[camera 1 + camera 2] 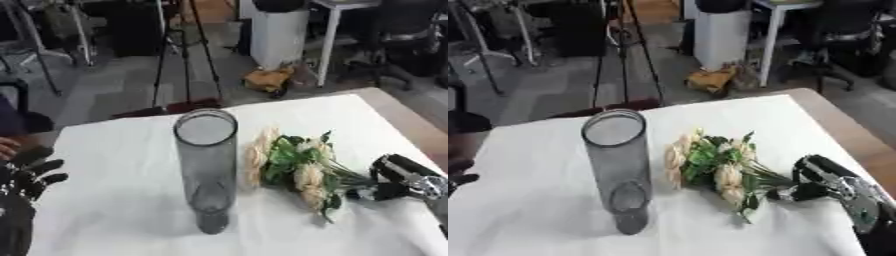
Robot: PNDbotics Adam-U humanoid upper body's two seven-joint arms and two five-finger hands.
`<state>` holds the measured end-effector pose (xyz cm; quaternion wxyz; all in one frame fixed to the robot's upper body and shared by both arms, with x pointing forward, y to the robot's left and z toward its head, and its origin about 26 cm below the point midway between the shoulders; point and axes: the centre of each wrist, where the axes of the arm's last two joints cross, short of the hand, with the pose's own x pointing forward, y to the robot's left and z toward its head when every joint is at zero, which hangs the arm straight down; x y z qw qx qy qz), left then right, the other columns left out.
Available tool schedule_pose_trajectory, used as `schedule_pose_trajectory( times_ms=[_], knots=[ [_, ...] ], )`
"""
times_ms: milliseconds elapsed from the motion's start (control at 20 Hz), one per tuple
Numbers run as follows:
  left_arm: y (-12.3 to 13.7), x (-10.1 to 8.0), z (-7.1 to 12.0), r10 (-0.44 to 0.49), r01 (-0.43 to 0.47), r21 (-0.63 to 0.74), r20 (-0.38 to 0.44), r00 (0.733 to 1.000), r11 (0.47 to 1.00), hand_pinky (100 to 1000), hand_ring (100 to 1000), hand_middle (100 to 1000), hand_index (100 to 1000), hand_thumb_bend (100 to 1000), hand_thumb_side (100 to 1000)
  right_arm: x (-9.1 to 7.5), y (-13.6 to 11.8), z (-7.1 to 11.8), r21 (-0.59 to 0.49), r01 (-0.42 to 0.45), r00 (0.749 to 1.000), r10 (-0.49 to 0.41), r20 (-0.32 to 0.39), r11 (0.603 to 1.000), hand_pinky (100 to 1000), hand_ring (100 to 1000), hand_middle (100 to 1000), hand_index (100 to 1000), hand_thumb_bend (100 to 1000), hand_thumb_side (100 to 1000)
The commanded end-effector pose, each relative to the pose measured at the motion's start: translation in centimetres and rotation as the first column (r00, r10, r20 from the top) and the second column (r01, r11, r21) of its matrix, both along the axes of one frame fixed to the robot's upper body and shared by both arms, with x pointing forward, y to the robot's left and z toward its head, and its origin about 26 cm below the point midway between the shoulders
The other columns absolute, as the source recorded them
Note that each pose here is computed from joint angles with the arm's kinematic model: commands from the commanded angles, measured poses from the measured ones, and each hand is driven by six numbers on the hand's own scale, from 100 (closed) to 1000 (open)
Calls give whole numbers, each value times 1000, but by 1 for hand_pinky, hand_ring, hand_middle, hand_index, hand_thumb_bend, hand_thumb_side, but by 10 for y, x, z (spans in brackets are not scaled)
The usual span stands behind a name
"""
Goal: Arrange flowers into the vase.
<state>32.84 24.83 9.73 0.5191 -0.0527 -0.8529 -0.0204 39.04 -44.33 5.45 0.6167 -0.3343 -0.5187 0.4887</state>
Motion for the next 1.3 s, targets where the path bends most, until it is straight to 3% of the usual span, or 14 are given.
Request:
schedule_pose_trajectory(
  times_ms=[50, 200, 450, 800, 1150, 1300],
  knots=[
    [2, 1, 8, 1, -1, 3, 26, 1000, 1000, 689, 729, 742, 800, 1000, 838, -5, 4, -19, 12, -1, 999, 2, -38, 1000, 100, 100, 100, 300, 731, 645],
    [2, 1, 8, 2, -2, 2, 26, 1000, 1000, 689, 729, 742, 800, 1000, 840, -5, 5, -17, 15, -4, 1000, 4, -18, 1000, 100, 100, 100, 250, 703, 719],
    [2, 1, 8, 3, -3, 1, 26, 1000, 1000, 689, 728, 742, 800, 1000, 840, -5, 5, -16, 15, -9, 1000, 9, 14, 1000, 100, 100, 100, 219, 675, 762],
    [2, 1, 8, 4, -4, 0, 27, 1000, 1000, 689, 728, 741, 799, 1000, 840, -4, 5, -14, 9, -18, 999, 17, 42, 1000, 100, 100, 100, 213, 675, 752],
    [2, 1, 8, 6, -6, -3, 26, 1000, 1000, 689, 727, 741, 798, 1000, 851, -3, 6, -10, 28, -10, 994, 7, 113, 1000, 100, 100, 100, 210, 685, 742],
    [2, 1, 9, 6, -6, -4, 27, 1000, 1000, 689, 727, 741, 798, 1000, 854, -3, 7, -9, 51, -9, 991, 2, 135, 999, 100, 100, 100, 199, 735, 676]
  ],
)
